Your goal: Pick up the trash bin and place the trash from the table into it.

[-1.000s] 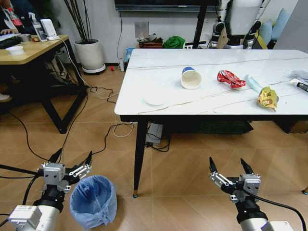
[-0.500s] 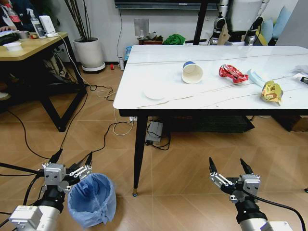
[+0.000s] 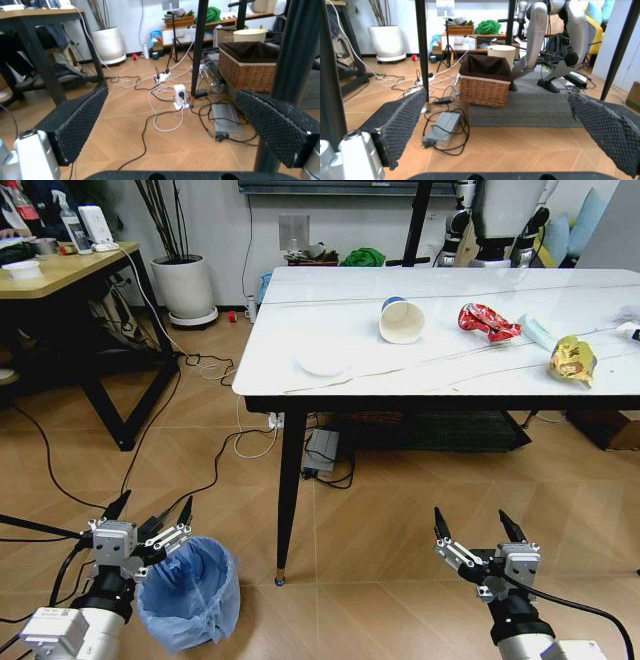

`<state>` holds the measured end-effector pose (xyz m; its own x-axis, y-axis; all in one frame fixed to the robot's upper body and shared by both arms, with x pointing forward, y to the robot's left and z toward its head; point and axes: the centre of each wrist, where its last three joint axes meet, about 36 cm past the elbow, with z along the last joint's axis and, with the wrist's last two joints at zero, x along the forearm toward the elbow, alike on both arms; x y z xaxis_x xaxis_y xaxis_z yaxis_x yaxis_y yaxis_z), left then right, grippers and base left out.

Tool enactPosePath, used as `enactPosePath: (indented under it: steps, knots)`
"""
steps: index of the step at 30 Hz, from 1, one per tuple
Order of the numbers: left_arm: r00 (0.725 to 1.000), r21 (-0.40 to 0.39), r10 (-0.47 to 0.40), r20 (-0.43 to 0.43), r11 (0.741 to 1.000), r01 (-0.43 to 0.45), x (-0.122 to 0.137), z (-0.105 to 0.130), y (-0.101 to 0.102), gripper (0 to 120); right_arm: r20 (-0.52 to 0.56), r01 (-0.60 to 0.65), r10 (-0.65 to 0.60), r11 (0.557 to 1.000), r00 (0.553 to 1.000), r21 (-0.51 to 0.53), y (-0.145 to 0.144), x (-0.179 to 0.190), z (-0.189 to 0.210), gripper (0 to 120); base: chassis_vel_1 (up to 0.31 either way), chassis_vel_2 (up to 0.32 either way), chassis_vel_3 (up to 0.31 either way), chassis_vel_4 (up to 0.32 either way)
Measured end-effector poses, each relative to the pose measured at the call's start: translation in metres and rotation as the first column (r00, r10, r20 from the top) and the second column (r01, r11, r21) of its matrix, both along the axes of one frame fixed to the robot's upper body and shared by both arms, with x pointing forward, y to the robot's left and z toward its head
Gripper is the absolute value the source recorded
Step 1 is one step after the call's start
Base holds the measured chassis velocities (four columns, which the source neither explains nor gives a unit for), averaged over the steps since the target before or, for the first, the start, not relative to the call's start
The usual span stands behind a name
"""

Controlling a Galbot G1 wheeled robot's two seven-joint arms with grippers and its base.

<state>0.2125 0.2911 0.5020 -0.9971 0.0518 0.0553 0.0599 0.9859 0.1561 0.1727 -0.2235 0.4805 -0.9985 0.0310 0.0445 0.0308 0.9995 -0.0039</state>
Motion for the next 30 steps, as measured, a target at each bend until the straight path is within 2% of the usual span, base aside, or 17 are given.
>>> enactPosePath:
  steps: [30]
  knots:
    - [1.000,0.008,-0.001,-0.003,1.000,0.001,-0.0019,-0.0012,0.0008,100,0.002,-0.001,0.001,1.000,1.000,-0.001,0.0008,-0.0009,0.0001,100,0.000,0.000,0.000,0.000]
